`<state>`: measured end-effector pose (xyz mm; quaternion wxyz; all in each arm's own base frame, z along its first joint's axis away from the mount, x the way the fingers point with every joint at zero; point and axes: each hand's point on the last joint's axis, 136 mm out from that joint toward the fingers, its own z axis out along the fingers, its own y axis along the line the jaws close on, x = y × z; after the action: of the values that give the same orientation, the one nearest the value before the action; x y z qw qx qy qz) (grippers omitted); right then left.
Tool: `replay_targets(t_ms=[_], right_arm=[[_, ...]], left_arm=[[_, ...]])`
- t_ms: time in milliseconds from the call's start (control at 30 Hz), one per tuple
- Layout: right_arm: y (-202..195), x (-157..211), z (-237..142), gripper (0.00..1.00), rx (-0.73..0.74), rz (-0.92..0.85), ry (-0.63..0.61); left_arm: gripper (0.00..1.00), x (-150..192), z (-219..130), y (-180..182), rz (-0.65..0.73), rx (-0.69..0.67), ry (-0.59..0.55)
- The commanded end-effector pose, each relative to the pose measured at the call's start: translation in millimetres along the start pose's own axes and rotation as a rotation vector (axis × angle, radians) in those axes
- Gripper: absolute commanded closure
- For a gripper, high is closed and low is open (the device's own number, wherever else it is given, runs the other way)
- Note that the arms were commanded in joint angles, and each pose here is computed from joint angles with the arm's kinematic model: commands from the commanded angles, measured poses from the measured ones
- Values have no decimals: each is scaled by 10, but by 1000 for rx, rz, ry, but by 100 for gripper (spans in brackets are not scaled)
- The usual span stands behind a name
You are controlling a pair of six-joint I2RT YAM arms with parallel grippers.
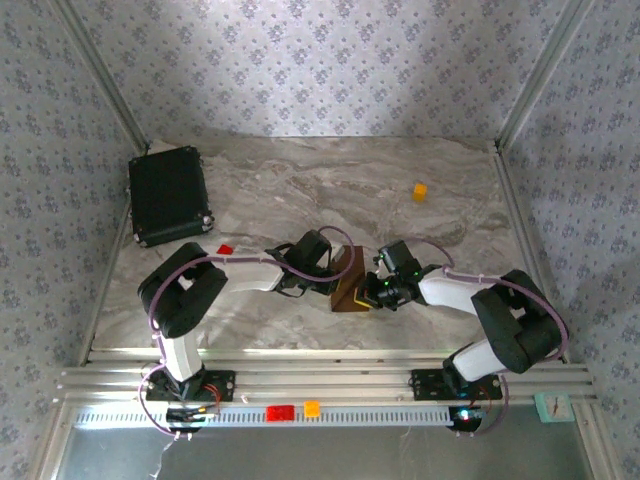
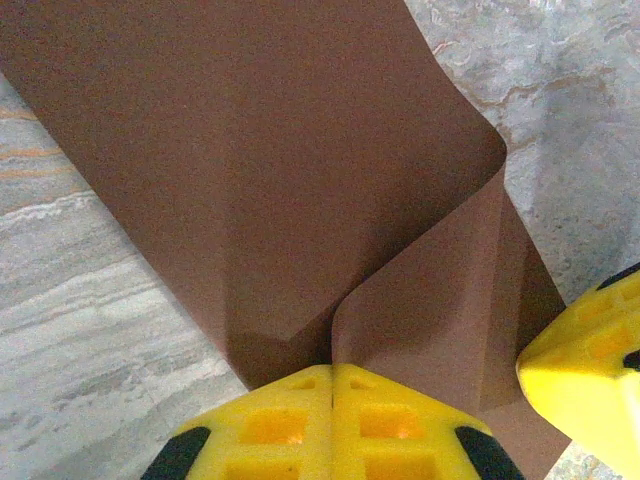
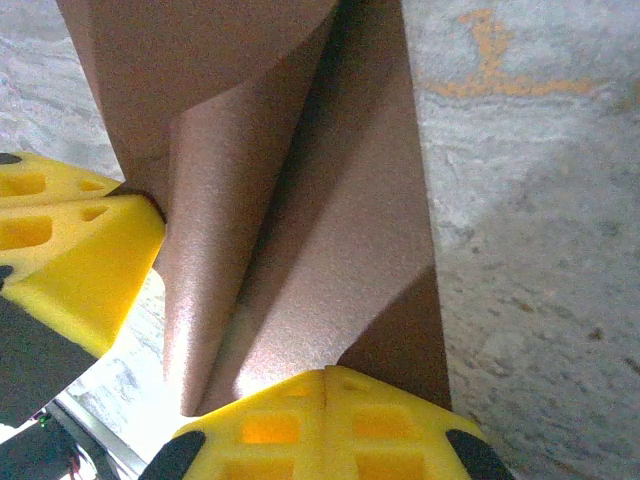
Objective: Fold a paper plane with a square sheet of paper (pick it up from the middle)
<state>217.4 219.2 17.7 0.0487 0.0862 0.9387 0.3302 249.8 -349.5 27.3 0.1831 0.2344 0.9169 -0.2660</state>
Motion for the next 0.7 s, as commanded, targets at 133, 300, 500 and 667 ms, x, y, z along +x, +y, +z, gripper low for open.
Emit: replay_targets(t_ms=[133,300,500,667], right_arm=[[-249,109,31,97,96,32,37],[-219,98,32,97,85,26,35],[-169,62,24,97,76,20,29],[-177,65,25,97,77,24,28]], left_arm=[[100,-127,-16,-93,22,27,-42],[100,-17,42,-23,15,7,-7],[100,102,60,59,-2,-17,16],[100,104,27,57,-10,-20,18]])
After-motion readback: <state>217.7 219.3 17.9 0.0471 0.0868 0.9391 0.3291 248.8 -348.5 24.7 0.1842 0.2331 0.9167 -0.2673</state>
